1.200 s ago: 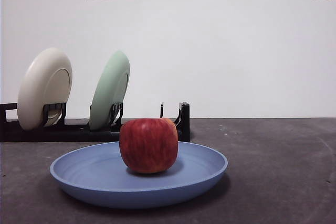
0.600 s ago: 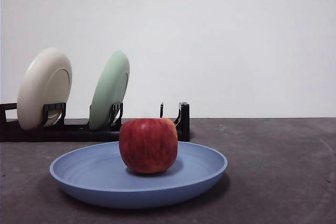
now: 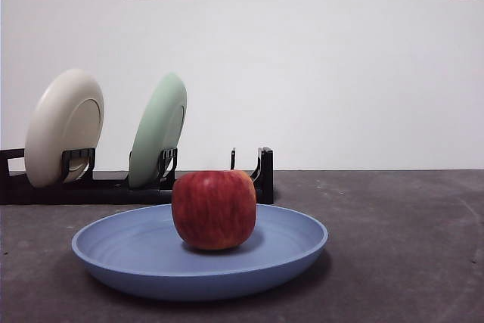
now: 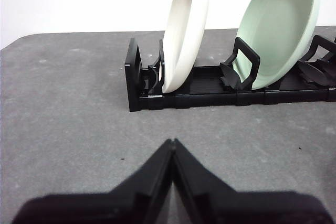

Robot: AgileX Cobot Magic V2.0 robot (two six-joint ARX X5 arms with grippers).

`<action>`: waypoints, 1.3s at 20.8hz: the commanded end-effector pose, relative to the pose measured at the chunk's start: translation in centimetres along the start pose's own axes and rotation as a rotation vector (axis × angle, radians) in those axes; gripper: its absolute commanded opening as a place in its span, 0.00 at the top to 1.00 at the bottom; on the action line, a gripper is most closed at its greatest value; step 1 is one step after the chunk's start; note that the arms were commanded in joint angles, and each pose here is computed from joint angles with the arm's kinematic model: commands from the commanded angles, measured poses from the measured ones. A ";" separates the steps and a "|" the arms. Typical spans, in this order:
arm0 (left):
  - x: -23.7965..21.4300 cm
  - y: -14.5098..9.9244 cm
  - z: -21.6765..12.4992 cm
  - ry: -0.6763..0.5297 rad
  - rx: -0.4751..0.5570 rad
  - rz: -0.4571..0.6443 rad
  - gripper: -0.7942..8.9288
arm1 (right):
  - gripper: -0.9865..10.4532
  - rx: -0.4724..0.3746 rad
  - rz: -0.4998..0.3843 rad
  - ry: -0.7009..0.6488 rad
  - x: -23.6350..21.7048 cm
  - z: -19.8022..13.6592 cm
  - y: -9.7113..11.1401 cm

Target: Take the blue plate from the plate rack,put the plate on the table,take the apple from the table,put the apple in the plate

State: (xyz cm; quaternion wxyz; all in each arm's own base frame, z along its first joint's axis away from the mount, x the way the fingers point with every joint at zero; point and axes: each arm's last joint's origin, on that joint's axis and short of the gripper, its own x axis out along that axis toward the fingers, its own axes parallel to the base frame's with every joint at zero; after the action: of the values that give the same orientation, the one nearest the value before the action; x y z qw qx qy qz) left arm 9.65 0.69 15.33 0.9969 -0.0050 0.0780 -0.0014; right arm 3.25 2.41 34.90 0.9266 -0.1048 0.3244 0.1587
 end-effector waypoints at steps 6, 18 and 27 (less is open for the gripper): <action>0.1 0.0 -0.3 0.006 -0.007 0.003 0.92 | 0.91 0.049 -0.254 -0.088 2.8 0.1 -0.4; 0.1 0.0 -0.3 0.006 -0.007 0.003 0.92 | 0.91 0.131 -0.293 -0.616 14.7 -7.2 -3.0; 0.1 0.0 -0.3 0.006 -0.007 0.003 0.92 | 0.91 0.222 -0.350 -0.575 16.6 -11.2 -2.8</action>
State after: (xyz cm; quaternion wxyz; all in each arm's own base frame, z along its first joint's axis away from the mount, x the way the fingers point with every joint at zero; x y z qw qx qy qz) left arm 9.65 0.69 15.32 0.9969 -0.0050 0.0784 -0.0014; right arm 10.22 0.26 16.34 0.9991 -0.0134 0.0392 -0.0098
